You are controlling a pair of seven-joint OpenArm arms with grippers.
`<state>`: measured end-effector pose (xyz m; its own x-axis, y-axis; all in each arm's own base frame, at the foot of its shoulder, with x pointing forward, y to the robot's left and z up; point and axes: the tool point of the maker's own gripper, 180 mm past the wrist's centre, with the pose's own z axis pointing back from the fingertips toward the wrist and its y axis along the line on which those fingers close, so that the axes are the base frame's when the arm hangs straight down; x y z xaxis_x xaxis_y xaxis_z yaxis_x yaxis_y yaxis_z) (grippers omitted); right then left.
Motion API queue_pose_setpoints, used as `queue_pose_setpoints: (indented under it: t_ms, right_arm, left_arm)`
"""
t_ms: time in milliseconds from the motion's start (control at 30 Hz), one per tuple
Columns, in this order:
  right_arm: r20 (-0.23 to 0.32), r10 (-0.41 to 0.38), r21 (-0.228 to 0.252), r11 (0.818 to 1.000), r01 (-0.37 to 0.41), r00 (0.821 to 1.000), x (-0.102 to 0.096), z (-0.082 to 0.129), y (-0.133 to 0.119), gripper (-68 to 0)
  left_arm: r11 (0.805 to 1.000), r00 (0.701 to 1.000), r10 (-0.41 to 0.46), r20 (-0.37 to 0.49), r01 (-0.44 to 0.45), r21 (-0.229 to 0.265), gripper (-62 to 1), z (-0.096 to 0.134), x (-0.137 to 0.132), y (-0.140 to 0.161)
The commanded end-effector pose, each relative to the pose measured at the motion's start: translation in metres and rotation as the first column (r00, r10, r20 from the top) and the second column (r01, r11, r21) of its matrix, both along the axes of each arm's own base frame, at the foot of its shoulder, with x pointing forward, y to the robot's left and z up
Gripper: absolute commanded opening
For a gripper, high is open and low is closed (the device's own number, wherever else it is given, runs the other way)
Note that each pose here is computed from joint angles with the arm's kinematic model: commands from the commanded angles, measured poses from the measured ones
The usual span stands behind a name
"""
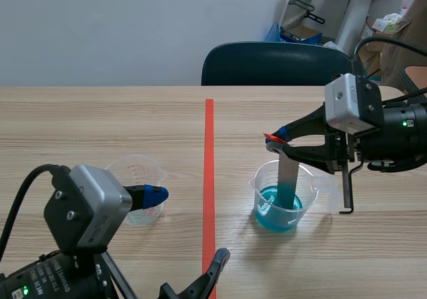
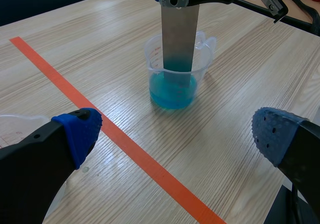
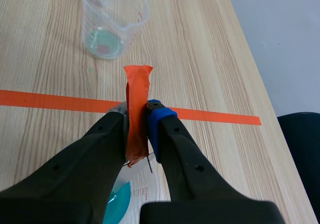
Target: Do the redox reaction experiment
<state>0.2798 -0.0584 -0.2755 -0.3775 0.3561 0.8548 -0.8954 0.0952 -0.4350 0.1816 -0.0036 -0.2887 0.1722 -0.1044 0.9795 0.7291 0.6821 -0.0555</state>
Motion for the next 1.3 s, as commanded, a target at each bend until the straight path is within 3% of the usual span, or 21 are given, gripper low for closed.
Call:
queue_pose_setpoints:
  t_ms: [0, 1267]
  right_arm:
    - [0.02, 0.001, 0.001, 1.0, -0.001, 1.0, 0.0035, 0.0071, -0.0021, -66.7]
    - [0.024, 0.012, 0.023, 1.0, -0.012, 1.0, 0.002, 0.0114, -0.0007, -66.7]
  left_arm:
    - [1.0, 1.0, 0.005, 0.031, -0.004, -0.03, 1.4, 0.0114, 0.0029, -0.0026]
    - [1.0, 1.0, 0.005, 0.031, -0.004, -0.03, 1.4, 0.0114, 0.0029, -0.0026]
